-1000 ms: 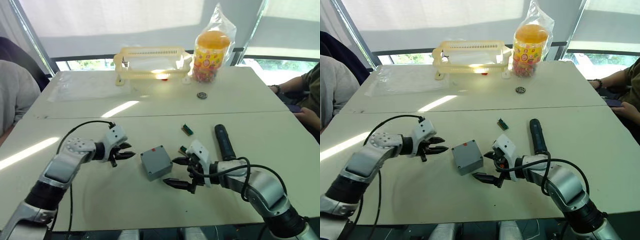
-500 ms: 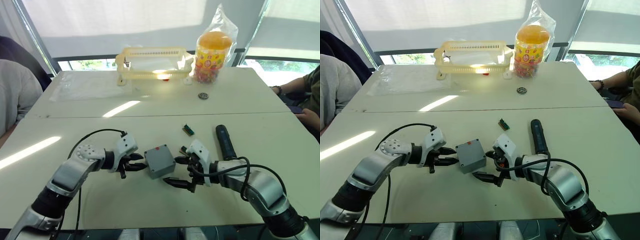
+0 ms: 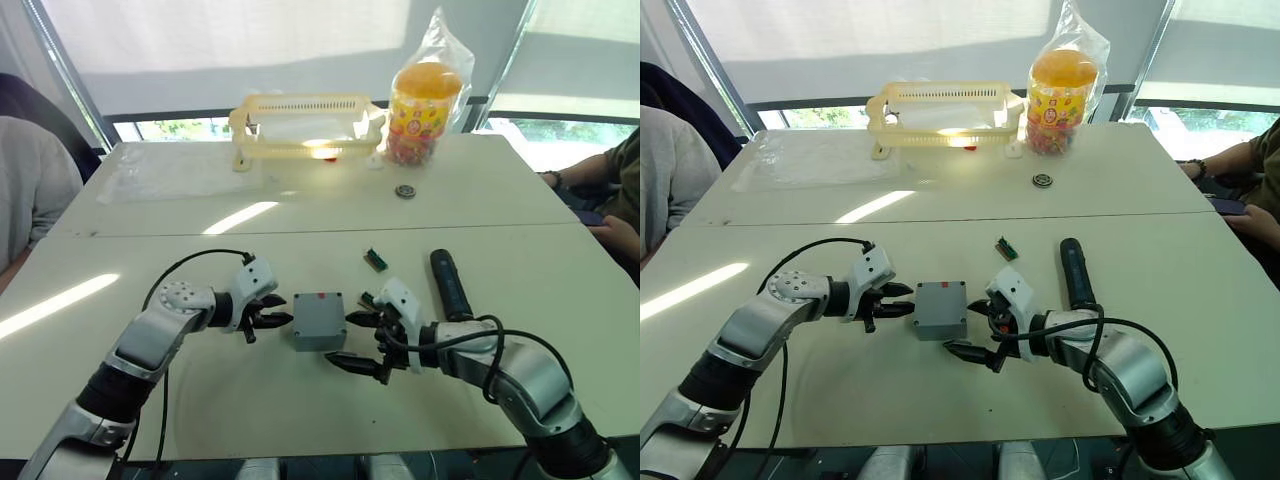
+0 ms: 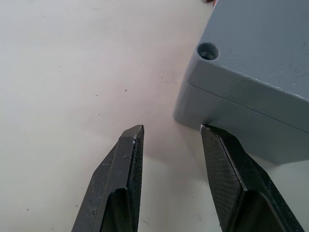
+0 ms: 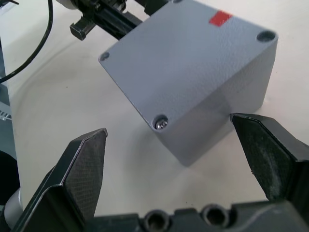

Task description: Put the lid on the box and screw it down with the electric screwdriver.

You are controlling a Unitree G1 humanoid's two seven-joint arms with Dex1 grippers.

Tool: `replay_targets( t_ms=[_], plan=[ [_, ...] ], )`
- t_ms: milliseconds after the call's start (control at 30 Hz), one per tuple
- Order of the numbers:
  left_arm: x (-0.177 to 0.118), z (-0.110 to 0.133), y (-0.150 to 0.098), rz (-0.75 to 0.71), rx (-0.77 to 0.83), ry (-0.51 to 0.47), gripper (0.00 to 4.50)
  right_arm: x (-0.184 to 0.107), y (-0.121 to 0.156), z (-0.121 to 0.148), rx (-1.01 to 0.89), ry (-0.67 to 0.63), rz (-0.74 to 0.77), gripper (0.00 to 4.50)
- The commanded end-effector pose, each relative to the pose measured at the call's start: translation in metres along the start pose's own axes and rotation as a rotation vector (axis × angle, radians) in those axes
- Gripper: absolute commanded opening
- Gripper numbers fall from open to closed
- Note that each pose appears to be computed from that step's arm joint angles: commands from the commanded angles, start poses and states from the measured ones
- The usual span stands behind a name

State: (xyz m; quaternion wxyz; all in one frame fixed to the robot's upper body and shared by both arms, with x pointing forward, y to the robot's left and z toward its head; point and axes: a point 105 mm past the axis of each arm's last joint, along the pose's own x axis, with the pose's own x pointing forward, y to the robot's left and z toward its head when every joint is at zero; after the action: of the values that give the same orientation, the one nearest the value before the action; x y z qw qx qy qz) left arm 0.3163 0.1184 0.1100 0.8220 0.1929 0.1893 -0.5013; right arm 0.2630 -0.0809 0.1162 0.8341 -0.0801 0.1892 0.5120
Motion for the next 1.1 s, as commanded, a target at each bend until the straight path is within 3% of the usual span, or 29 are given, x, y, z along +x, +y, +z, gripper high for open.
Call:
replay_targets(
  t_ms=[33, 233, 333, 467, 600, 1100],
  plan=[
    [-0.021, 0.011, 0.004, 0.015, 0.029, -0.033, 1.87, -0.032, -0.006, 0.025, -0.066, -0.051, -0.021, 4.49],
    [-0.044, 0.027, 0.003, -0.024, 0.007, -0.074, 1.87, -0.071, -0.03, 0.062, -0.025, -0.166, -0.058, 4.49],
    [-0.053, 0.043, 0.002, -0.037, 0.013, -0.114, 1.87, -0.066, -0.078, 0.067, -0.064, -0.179, -0.24, 4.49],
    [-0.056, 0.049, 0.0, -0.043, 0.026, -0.12, 1.87, -0.057, -0.101, 0.06, -0.093, -0.154, -0.302, 4.49],
    [-0.057, 0.059, -0.01, -0.052, 0.049, -0.136, 1.87, -0.029, -0.13, 0.049, -0.117, -0.127, -0.326, 3.27],
    [-0.053, 0.05, -0.023, -0.039, 0.008, -0.111, 1.87, -0.006, -0.157, 0.043, -0.133, -0.139, -0.344, 3.27]
  ],
)
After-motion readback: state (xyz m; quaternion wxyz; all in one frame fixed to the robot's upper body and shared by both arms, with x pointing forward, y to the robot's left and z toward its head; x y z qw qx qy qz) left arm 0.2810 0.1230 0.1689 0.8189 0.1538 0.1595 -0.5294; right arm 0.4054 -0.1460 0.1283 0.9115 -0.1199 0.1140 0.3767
